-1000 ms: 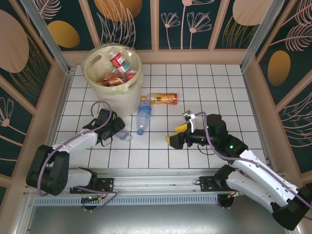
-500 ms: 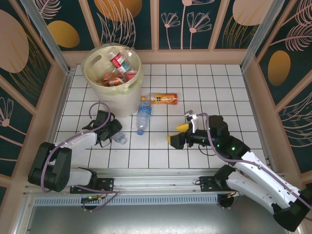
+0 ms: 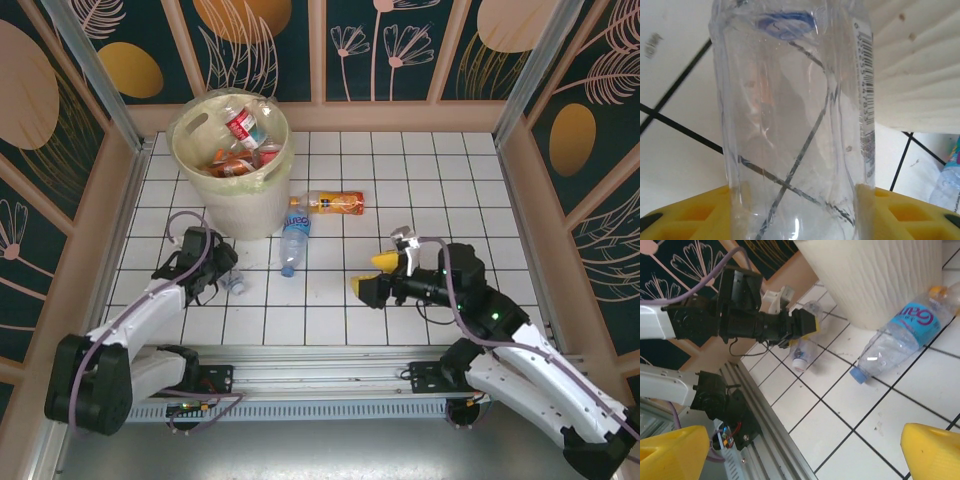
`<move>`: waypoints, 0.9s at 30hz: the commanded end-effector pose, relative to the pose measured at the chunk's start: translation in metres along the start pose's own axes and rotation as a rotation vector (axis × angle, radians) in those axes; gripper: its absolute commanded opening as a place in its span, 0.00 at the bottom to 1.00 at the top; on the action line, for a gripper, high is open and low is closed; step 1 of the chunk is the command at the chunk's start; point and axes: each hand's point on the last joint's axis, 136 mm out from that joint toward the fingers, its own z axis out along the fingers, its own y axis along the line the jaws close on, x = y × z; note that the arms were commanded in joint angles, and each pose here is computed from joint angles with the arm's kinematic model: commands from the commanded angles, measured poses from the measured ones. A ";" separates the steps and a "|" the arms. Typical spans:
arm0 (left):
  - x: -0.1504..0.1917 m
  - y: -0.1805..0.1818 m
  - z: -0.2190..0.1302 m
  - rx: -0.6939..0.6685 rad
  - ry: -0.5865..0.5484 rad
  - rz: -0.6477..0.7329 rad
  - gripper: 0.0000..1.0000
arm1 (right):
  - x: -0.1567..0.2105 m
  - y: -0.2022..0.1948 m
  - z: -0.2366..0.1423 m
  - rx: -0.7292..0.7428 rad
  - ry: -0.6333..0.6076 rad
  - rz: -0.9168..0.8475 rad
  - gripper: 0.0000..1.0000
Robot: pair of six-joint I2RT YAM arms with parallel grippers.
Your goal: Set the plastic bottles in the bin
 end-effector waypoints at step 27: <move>-0.235 -0.080 -0.248 -0.183 -0.685 0.182 0.56 | -0.039 0.007 -0.081 0.125 -0.344 -0.105 0.99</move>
